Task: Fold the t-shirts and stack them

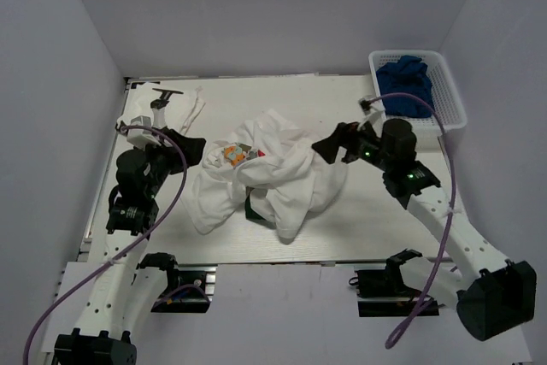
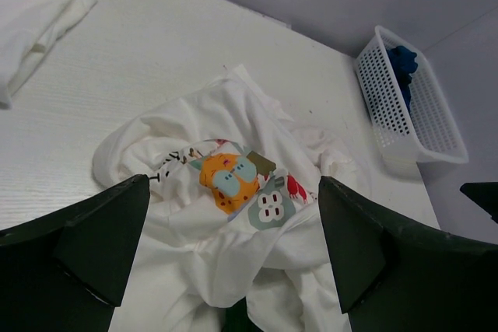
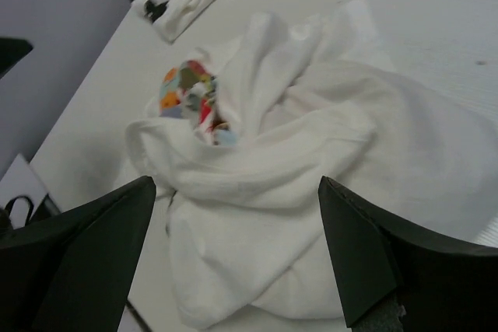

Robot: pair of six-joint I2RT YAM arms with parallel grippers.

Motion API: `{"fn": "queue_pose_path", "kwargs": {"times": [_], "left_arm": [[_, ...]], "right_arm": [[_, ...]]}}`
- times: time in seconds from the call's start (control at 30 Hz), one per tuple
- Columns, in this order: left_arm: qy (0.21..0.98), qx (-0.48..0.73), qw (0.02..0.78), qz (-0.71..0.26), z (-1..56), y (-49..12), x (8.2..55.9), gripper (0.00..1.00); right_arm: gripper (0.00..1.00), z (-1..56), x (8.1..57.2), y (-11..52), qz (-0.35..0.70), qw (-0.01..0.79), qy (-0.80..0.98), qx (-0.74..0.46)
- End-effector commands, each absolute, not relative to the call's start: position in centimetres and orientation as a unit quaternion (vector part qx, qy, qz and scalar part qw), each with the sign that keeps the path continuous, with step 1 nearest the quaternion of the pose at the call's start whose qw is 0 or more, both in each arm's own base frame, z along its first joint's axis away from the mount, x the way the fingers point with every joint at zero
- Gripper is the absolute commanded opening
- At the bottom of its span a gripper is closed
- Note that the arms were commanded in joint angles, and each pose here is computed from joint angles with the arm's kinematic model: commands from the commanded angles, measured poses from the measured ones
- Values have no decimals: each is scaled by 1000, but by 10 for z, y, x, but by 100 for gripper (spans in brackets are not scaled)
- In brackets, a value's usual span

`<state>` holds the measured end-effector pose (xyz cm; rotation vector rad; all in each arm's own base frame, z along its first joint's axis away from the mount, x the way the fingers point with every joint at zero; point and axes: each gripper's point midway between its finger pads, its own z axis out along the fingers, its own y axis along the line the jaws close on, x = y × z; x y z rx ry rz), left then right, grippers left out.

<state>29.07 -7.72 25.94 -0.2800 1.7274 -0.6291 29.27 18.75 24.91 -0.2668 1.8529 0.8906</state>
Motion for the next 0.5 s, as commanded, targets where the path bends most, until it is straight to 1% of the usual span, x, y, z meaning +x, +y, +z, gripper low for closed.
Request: {"fn": "queue_pose_path", "kwargs": {"times": [0.0,0.03,0.07,0.1,0.13,0.17,0.23,0.27,0.3,0.33,0.37,0.4,0.47], "left_arm": [[747,-133,592,-271,262,-75,288,99],[750,-134,589,-270,260,-75,288,99],[751,-146,590,-258,257,-69,289,99],[753,-152,589,-251,258,-66,286,99],[756,-162,590,-233,254,-59,287,99],[754,-173,595,-219,256,-53,286,99],[750,-193,600,-202,256,-45,284,99],[748,-196,602,-199,255,-44,282,99],[744,-198,604,-203,257,-44,281,99],[743,-205,604,-203,254,-42,280,99],[742,-209,605,-198,254,-40,280,99],[745,-210,602,-197,249,-40,280,99],[745,-210,601,-197,249,-40,280,99]], "right_arm": [[91,268,277,244,363,511,756,-188],[91,264,273,254,352,502,763,-204],[91,233,251,295,355,453,776,-256],[91,232,263,298,316,468,788,-247],[91,232,261,308,305,462,793,-254],[91,205,256,336,282,432,806,-291],[91,176,263,344,216,425,831,-288],[91,173,262,363,201,435,824,-303],[91,171,269,365,178,446,826,-296],[91,154,274,368,149,443,832,-299],[91,157,276,379,146,449,827,-305],[91,133,281,391,129,436,833,-316],[91,139,295,404,120,446,831,-310]]}}
